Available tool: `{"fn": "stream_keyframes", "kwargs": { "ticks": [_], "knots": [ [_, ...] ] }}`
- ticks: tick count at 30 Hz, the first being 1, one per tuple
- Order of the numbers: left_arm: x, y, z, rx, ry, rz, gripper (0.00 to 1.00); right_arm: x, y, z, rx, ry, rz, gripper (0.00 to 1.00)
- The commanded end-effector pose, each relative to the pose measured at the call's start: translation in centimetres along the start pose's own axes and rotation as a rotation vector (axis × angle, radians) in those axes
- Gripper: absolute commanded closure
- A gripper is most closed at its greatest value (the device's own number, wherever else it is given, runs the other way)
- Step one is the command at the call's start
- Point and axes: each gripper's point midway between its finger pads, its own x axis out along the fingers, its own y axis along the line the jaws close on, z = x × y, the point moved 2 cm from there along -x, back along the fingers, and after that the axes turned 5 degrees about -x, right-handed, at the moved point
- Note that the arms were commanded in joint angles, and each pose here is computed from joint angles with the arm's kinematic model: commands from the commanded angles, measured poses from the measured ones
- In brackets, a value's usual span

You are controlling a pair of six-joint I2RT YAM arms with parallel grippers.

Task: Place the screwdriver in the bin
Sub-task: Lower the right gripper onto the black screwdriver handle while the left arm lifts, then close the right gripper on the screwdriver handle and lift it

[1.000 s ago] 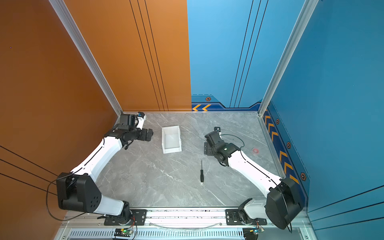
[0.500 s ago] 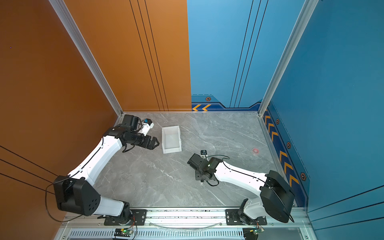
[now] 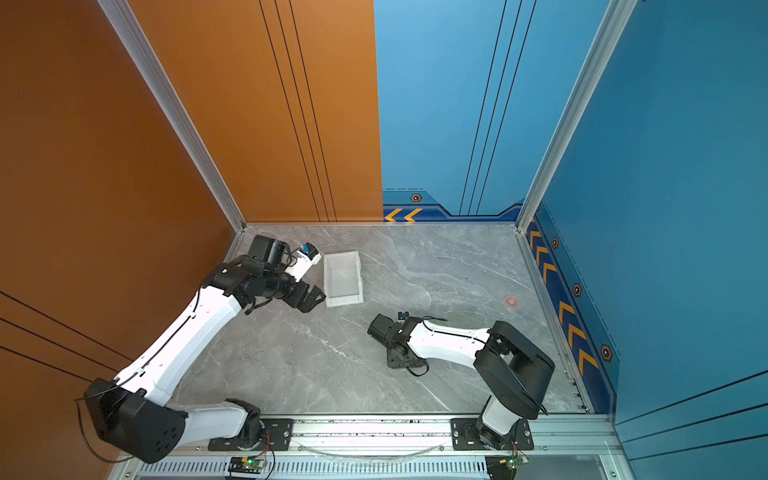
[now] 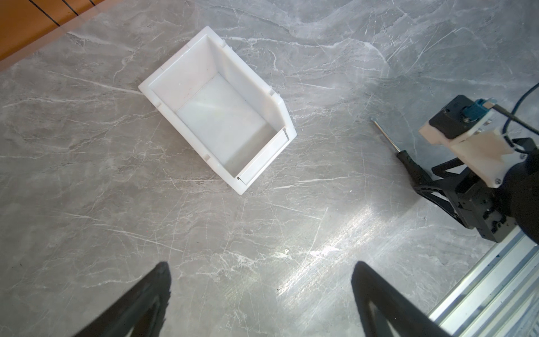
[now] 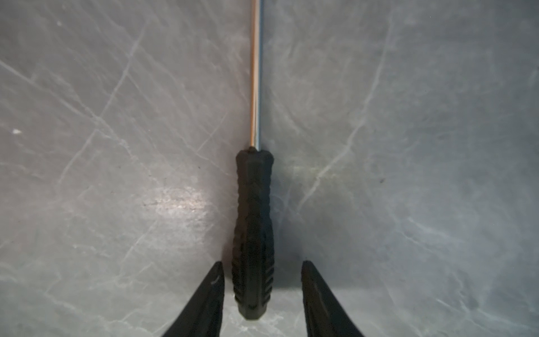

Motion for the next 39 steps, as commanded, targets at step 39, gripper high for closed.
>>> {"fn": "stream_keyframes", "kwargs": {
  "ticks": [39],
  "knots": [
    [-2.6, 2.2, -0.9, -0.025, -0.017, 0.203, 0.02, -6.1, 0.7, 5.6, 0.057, -0.211, 0.148, 0.88]
  ]
}}
